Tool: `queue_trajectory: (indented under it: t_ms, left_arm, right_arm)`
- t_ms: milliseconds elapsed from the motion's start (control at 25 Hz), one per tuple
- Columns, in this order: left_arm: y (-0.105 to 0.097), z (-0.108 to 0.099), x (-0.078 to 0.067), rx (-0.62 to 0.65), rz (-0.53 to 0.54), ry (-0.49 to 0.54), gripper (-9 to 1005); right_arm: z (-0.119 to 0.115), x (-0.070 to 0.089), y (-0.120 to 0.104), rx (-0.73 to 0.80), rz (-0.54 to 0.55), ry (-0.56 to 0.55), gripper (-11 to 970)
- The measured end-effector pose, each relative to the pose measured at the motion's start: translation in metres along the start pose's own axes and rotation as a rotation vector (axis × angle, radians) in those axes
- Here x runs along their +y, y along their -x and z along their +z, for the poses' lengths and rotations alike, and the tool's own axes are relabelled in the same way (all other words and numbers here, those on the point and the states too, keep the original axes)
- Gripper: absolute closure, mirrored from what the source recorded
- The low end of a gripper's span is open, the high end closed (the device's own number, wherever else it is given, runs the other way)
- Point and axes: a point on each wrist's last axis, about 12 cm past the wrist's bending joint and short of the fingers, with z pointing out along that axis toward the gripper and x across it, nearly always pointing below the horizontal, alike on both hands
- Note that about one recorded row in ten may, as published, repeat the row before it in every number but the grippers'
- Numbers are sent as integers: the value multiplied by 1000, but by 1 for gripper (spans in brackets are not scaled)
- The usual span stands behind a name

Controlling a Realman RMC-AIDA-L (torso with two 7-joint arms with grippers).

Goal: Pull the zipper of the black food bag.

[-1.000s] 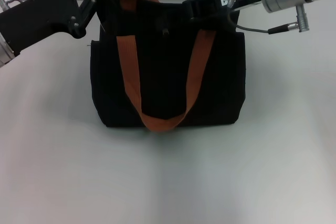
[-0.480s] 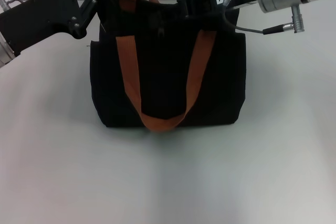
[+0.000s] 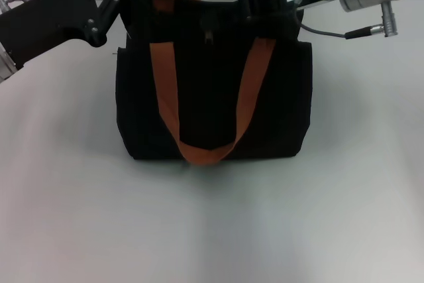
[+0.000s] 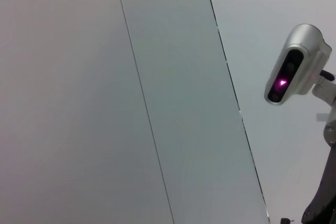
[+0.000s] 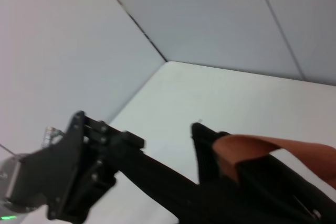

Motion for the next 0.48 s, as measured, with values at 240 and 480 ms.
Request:
queue_trajectory:
  t_ms: [240, 480]
  left_arm:
    - [1, 0, 0, -11, -2, 2, 949]
    - [1, 1, -1, -14, -1, -6, 949]
  right_arm:
    - [7, 2, -1, 28, -13, -10, 598]
    - [15, 5, -3, 39, -16, -11, 593]
